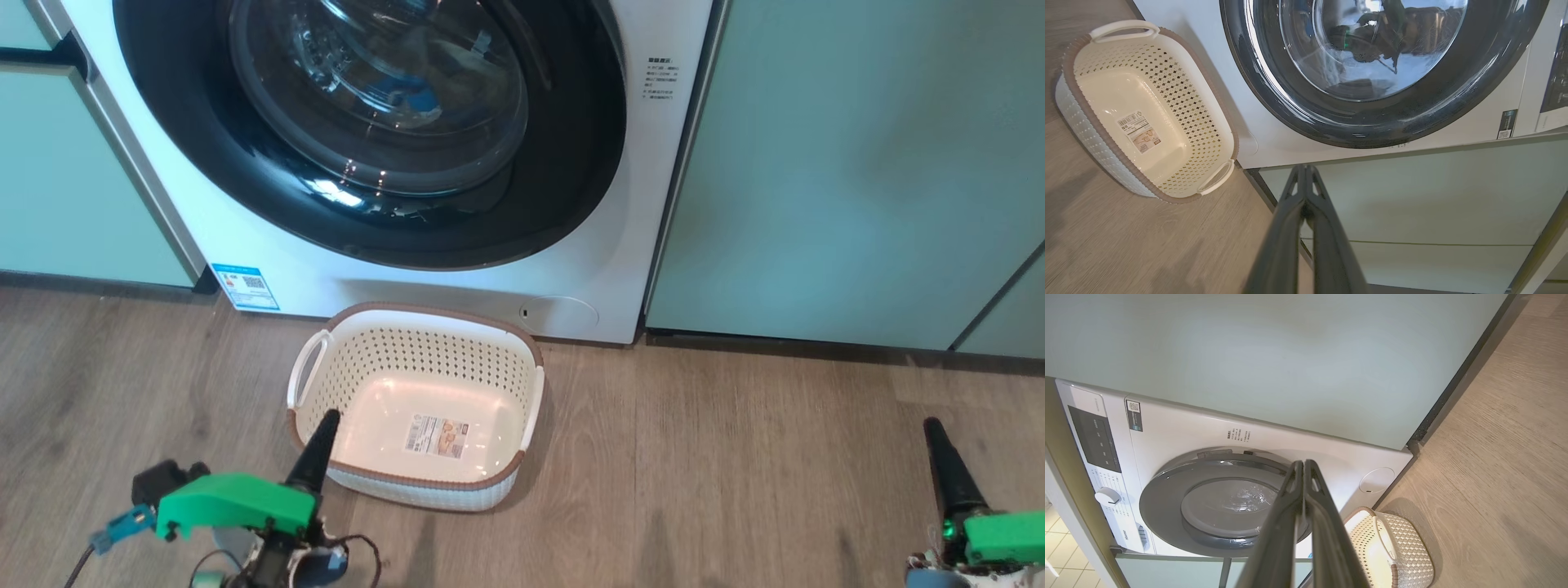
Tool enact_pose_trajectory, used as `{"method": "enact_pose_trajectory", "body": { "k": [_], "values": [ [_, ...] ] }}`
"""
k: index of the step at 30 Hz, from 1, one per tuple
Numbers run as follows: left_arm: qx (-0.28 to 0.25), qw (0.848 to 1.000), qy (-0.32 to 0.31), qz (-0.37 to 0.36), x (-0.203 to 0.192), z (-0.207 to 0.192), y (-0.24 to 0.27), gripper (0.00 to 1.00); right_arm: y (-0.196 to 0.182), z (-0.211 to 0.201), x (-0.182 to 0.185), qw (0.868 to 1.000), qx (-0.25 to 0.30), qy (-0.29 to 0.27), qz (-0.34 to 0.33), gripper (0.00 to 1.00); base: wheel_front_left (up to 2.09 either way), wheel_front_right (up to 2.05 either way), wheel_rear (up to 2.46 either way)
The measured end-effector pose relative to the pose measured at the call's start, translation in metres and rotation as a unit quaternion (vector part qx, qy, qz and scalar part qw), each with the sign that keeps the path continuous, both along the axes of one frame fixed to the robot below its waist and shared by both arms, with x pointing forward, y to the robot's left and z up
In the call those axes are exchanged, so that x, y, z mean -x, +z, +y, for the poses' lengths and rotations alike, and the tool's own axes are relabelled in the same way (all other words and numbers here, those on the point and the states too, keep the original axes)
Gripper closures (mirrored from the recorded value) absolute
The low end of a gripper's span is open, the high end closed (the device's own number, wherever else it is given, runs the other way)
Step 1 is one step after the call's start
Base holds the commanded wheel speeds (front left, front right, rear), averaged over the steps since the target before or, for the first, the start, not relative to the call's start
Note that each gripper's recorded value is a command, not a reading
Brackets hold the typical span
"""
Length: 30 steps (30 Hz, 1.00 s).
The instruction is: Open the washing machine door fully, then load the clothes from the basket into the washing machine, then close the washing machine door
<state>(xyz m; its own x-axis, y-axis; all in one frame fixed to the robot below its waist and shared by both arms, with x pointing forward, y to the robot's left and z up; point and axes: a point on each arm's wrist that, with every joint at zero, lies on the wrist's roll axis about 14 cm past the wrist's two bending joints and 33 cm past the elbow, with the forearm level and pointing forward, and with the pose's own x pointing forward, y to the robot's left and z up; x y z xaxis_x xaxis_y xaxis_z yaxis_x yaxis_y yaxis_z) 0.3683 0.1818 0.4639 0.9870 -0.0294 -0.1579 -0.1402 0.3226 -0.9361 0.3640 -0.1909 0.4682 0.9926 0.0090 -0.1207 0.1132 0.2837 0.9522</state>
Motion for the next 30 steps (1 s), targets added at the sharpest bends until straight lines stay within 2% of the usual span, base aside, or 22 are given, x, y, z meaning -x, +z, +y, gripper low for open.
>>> {"method": "enact_pose_trajectory", "body": {
  "k": [14,25,30],
  "values": [
    [0.077,0.997,0.008,-0.01,-0.004,0.001,0.006,1.0,0.003,-0.004,-0.004,0.997,-0.07,-0.014,-0.005,1.0,0.0,0.0,0.0],
    [0.146,0.989,0.018,-0.019,-0.004,0.005,0.009,1.0,0.005,-0.011,-0.005,0.99,-0.134,-0.032,-0.011,1.0,0.0,0.0,0.0],
    [0.161,0.986,0.021,-0.024,-0.005,0.006,0.012,1.0,0.01,-0.011,-0.009,0.988,-0.149,-0.032,-0.019,1.0,0.0,0.0,0.0]
  ]
}}
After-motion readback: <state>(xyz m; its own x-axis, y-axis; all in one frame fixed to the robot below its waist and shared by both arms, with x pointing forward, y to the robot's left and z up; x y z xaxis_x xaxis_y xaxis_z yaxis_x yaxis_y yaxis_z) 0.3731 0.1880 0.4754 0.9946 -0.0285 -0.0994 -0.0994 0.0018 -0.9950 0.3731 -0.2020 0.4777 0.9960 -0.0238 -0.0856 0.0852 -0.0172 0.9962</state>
